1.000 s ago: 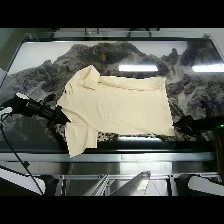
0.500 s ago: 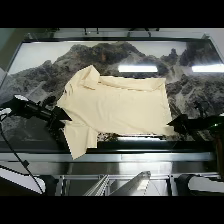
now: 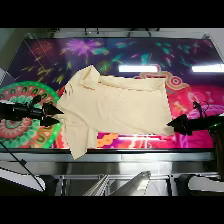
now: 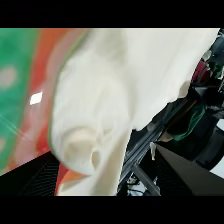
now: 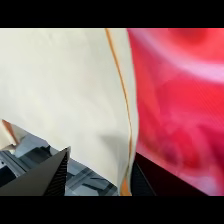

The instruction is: Fold the shirts.

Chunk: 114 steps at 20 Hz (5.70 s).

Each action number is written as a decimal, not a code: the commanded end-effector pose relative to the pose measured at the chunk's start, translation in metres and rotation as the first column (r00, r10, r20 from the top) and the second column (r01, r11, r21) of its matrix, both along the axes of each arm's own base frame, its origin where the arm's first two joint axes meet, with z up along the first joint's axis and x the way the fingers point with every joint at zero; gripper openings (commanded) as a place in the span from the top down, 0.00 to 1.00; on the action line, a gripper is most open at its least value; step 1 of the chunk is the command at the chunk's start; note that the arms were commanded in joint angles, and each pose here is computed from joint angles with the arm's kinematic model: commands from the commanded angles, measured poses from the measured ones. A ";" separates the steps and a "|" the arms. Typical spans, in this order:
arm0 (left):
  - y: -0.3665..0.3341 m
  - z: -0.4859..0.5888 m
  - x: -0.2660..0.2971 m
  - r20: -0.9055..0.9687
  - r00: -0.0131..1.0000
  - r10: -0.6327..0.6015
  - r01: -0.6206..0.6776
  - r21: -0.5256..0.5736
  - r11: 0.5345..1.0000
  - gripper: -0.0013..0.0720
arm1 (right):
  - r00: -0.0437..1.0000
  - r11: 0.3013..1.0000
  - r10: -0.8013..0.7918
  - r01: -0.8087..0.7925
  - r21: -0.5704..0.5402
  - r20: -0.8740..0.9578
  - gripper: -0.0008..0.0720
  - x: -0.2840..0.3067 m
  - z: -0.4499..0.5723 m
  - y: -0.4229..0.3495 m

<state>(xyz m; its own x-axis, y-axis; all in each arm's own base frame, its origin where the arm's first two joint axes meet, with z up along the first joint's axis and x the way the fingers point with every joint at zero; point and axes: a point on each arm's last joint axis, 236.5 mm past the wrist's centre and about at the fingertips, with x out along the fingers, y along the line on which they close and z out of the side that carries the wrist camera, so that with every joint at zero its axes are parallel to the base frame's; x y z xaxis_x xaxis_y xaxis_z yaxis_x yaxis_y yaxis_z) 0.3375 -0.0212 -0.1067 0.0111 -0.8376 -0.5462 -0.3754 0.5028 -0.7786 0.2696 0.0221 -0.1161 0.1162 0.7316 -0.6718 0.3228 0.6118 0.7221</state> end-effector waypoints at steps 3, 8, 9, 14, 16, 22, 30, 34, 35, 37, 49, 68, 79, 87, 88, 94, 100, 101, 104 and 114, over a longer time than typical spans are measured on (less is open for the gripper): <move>-0.026 -0.006 0.016 0.053 0.998 -0.031 0.029 0.035 0.999 0.14 | 0.999 0.998 -0.035 0.036 -0.046 0.037 0.31 0.012 -0.007 -0.009; -0.018 -0.015 -0.016 -0.049 0.991 -0.125 0.128 0.076 0.989 0.46 | 0.999 0.998 -0.036 0.038 -0.054 0.034 0.32 0.012 -0.008 -0.010; -0.020 -0.015 -0.019 -0.058 0.991 -0.119 0.123 0.068 0.990 0.65 | 0.999 0.997 -0.041 0.043 -0.059 0.033 0.32 0.012 -0.009 -0.011; -0.023 -0.018 -0.023 -0.064 0.991 -0.121 0.125 0.058 0.990 0.99 | 0.999 0.998 -0.030 0.032 -0.055 0.031 0.32 0.011 -0.009 -0.008; -0.021 -0.018 -0.023 -0.064 0.991 -0.116 0.120 0.058 0.991 0.99 | 1.000 0.999 -0.002 0.002 -0.037 0.020 0.39 0.008 -0.007 0.000; -0.033 0.011 -0.033 -0.055 0.985 -0.165 0.163 -0.040 0.986 0.96 | 0.989 0.989 0.128 -0.133 0.070 0.068 0.97 0.007 0.012 0.052; -0.066 0.345 -0.030 0.782 0.605 0.146 0.237 -0.352 0.905 0.96 | 0.487 0.912 -0.183 -0.241 0.333 0.854 0.97 0.031 0.386 0.073; -0.072 0.551 -0.149 0.933 -0.101 0.345 0.352 -0.291 0.890 0.96 | -0.016 0.986 -0.165 0.018 0.165 0.986 0.97 -0.019 0.540 0.068; -0.075 0.583 -0.181 0.905 -0.244 0.348 0.360 -0.248 0.899 0.96 | -0.114 0.983 -0.145 0.095 0.156 0.983 0.97 -0.034 0.569 0.070; -0.086 0.625 -0.219 0.838 -0.428 0.339 0.339 -0.199 0.919 0.96 | -0.249 0.977 -0.098 0.162 0.142 0.964 0.97 -0.057 0.609 0.079; -0.035 0.426 0.003 0.907 0.415 0.072 0.116 -0.131 0.985 0.96 | 0.324 0.976 -0.065 0.217 -0.007 0.944 0.97 0.059 0.441 0.028; -0.009 0.102 0.220 0.533 0.845 0.040 0.009 -0.088 0.996 0.96 | 0.631 0.888 -0.455 0.271 0.371 0.628 0.97 0.279 0.142 0.021; 0.003 0.087 0.230 0.535 0.831 0.152 -0.085 -0.148 0.985 0.96 | 0.664 0.895 -0.446 0.325 0.306 0.600 0.97 0.290 0.101 -0.011; 0.013 0.069 0.200 0.490 0.868 -0.087 0.063 0.065 0.996 0.96 | 0.847 0.972 -0.234 0.205 0.113 0.477 0.97 0.245 0.021 0.002; 0.012 0.071 0.194 0.480 0.871 -0.101 0.085 0.055 0.995 0.96 | 0.850 0.974 -0.225 0.196 0.110 0.476 0.97 0.243 0.021 0.002; -0.005 0.032 0.138 0.298 0.935 -0.192 0.206 -0.013 0.979 0.97 | 0.875 0.984 -0.178 0.160 0.076 0.451 0.97 0.231 0.012 0.000; 0.000 0.032 0.121 0.242 0.938 -0.250 0.253 0.019 0.967 0.96 | 0.908 0.993 -0.105 0.073 0.093 0.405 0.88 0.204 0.012 -0.002; 0.000 0.038 0.119 0.217 0.945 -0.243 0.246 0.011 0.969 0.74 | 0.907 0.993 -0.098 0.059 0.105 0.409 0.72 0.202 0.017 -0.002; 0.012 0.060 0.116 0.187 0.962 -0.201 0.202 0.015 0.979 0.59 | 0.937 0.997 -0.047 0.022 0.076 0.346 0.60 0.179 0.036 -0.018; 0.061 0.125 0.013 0.028 0.996 -0.085 0.078 0.202 0.976 0.59 | 0.998 0.983 0.031 -0.019 -0.181 0.062 0.50 0.019 0.028 -0.028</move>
